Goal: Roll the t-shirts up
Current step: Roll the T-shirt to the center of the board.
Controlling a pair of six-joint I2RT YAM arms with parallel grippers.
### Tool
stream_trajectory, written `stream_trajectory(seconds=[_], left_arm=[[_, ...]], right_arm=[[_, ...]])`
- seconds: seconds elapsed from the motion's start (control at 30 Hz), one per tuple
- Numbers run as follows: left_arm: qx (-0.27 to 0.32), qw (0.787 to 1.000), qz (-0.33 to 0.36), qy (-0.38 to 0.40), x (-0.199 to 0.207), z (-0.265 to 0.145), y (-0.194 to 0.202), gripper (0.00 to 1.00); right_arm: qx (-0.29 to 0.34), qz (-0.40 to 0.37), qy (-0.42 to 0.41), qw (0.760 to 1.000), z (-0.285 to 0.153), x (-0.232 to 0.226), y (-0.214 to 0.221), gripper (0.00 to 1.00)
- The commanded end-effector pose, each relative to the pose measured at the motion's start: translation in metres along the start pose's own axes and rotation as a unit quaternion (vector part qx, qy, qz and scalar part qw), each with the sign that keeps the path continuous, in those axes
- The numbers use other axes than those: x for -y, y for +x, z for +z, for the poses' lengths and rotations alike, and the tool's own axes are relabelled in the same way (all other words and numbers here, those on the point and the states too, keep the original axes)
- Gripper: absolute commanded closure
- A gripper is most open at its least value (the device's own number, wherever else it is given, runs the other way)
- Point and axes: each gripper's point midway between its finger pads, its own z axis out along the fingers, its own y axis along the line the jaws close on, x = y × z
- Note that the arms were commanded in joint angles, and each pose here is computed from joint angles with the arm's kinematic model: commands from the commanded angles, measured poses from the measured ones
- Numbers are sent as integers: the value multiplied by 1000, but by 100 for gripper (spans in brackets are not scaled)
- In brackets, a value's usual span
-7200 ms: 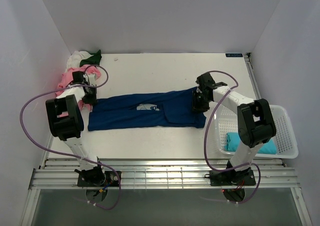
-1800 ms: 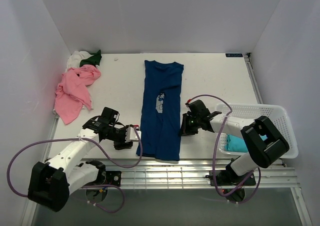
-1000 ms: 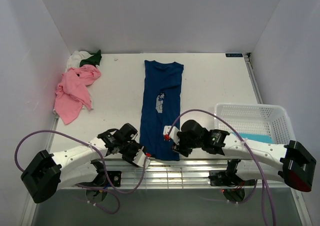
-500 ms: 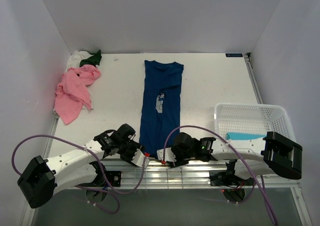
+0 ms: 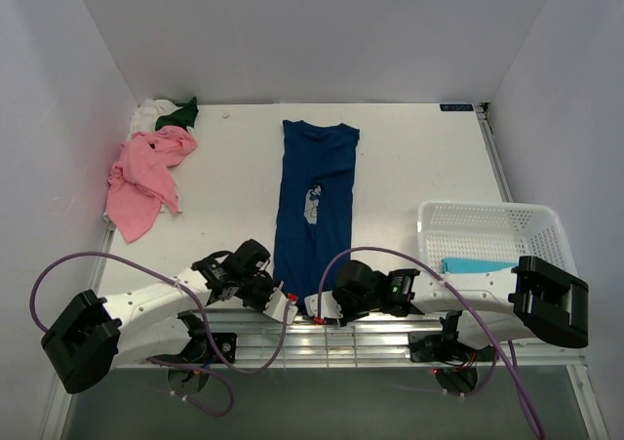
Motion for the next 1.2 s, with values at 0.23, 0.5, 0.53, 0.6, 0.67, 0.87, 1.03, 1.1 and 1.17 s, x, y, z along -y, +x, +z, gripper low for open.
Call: stream_trajectory(seconds=[0.23, 0.5, 0.53, 0.6, 0.67, 0.87, 1.03, 1.1, 1.17], left_arm=[[-34, 998, -52, -26, -30, -19, 4, 100], [-7, 991, -131, 24, -45, -47, -8, 100], [-2, 991, -137, 9, -57, -53, -8, 100], [-3, 989, -146, 11, -65, -52, -6, 100], [-1, 988, -152, 2, -80, -55, -6, 100], [-11, 978, -207, 35, -92, -57, 8, 100], [-5, 983, -175, 59, -79, -62, 6, 100], [-4, 982, -177, 64, -69, -62, 3, 100], [-7, 978, -188, 86, -51, -59, -3, 100]], right_arm=[[74, 95, 52, 991, -23, 48, -27, 89], [117, 156, 51, 980, -36, 70, -32, 89], [118, 159, 53, 979, -37, 73, -32, 89], [113, 169, 50, 978, -33, 76, -28, 88], [111, 197, 48, 973, -32, 83, -23, 87], [107, 231, 56, 965, -34, 100, -12, 86], [95, 200, 27, 975, -39, 90, -10, 86], [77, 176, 11, 981, -40, 79, -6, 86], [73, 154, 0, 985, -38, 70, -8, 87]])
